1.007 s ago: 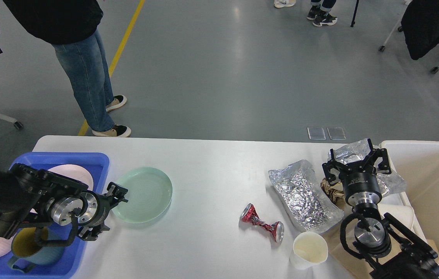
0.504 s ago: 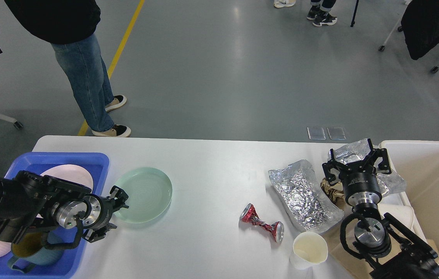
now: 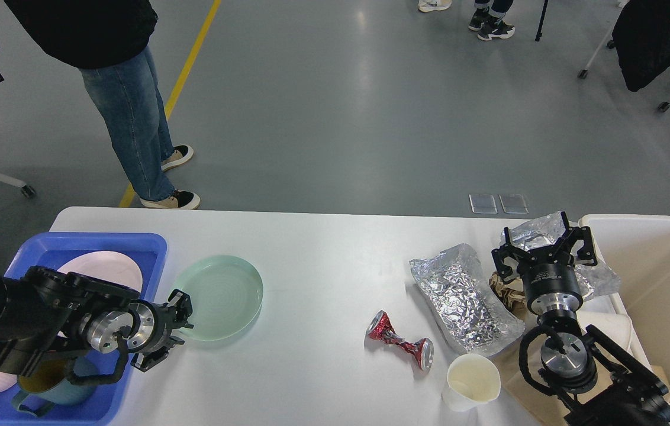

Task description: Tidy desktop

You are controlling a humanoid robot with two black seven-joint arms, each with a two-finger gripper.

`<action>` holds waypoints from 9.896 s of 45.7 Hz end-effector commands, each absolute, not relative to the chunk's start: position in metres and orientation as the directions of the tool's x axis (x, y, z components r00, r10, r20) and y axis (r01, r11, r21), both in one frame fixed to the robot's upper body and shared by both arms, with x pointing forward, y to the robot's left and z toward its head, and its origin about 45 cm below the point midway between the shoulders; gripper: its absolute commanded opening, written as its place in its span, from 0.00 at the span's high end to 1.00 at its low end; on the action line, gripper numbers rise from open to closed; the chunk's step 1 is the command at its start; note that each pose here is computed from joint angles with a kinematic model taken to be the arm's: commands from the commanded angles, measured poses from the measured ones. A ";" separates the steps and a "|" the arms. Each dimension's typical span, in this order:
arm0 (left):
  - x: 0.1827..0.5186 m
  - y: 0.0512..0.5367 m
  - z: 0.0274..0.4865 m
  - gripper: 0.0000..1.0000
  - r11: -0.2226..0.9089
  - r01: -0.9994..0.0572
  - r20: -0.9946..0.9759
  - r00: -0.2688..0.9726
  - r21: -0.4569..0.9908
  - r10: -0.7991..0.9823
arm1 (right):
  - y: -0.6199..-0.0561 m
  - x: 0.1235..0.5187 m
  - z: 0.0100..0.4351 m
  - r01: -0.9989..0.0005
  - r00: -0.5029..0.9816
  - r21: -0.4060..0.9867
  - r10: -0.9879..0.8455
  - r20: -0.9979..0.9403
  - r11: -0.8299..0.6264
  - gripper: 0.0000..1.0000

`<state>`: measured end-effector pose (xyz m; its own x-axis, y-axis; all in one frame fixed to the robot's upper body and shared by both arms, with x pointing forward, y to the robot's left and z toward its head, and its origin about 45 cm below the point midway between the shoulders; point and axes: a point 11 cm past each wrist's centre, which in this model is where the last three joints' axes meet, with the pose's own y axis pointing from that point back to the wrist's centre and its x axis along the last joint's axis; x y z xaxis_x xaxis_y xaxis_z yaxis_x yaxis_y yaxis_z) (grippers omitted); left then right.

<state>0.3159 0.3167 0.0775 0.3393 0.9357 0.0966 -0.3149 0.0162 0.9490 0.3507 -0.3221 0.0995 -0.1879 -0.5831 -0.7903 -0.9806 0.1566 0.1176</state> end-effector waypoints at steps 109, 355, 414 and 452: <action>0.321 0.309 0.351 1.00 0.128 -0.365 0.166 0.673 0.922 0.721 | -0.322 0.351 0.100 -0.981 -0.188 0.117 -0.583 -0.791 0.156 0.00; 0.373 0.352 0.165 0.04 0.094 -0.994 -0.720 0.029 0.051 0.693 | -0.322 0.351 0.100 -0.981 -0.187 0.117 -0.583 -0.791 0.156 0.00; 0.363 0.400 0.168 0.04 0.004 -1.000 -0.756 0.023 -0.027 0.655 | -0.322 0.350 0.099 -0.980 -0.189 0.119 -0.583 -0.790 0.157 0.00; 0.396 0.363 0.133 0.04 -0.062 -0.998 -0.832 -0.060 0.031 0.552 | -0.322 0.351 0.100 -0.981 -0.187 0.117 -0.583 -0.791 0.156 0.00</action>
<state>0.3906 0.3625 0.1357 -0.0420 0.5555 -0.8305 -0.9988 -0.0438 0.0212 0.3506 -0.3222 0.0994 -0.1881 -0.5830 -0.7904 -0.9806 0.1567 0.1178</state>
